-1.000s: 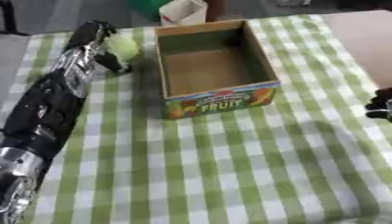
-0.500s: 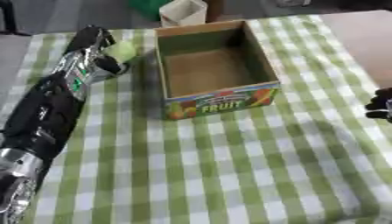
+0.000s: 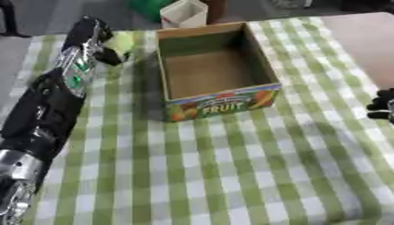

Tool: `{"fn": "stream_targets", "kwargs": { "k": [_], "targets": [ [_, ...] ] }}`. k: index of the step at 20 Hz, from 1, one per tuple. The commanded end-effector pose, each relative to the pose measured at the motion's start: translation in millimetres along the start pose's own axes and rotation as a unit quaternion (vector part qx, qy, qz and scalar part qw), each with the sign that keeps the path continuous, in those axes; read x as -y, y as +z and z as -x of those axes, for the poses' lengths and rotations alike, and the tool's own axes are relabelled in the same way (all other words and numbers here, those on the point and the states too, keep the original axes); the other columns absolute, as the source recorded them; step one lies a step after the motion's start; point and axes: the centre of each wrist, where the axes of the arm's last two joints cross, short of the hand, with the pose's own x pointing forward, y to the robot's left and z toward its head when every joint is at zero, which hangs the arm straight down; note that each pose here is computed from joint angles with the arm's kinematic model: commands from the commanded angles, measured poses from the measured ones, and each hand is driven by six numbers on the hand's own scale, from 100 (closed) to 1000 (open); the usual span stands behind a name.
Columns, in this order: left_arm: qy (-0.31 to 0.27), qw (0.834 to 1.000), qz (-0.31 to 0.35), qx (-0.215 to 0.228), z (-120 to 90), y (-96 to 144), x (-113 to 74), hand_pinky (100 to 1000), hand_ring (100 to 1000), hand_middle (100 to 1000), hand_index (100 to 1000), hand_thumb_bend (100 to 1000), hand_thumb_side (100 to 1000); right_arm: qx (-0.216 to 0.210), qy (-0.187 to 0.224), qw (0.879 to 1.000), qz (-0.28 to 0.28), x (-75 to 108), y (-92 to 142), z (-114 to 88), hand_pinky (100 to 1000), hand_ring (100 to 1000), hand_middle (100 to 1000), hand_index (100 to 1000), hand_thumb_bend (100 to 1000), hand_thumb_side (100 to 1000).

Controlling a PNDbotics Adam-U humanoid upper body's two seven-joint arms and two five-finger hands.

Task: Pick up objects on the table and place them in the box.

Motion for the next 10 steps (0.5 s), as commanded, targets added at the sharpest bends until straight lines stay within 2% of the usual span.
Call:
{"fn": "stream_targets", "kwargs": {
  "k": [1,4,10],
  "targets": [
    [0.008,0.998,-0.04,0.058,-23,-5,-36.4,383,308,291,383,373,100,0.008,0.004,1.0,0.001,4.8,-2,-4,615,625,564,664,100,570],
    [0.017,0.993,-0.031,0.116,-48,-1,-40.7,387,314,296,387,372,100,0.008,0.004,1.0,-0.001,4.1,-2,-4,615,625,564,664,100,569],
    [0.009,0.971,0.015,0.237,-103,12,-31.9,409,325,307,400,398,100,0.011,0.002,1.0,-0.007,1.8,-4,-6,615,625,564,664,100,566]
  ]
}}
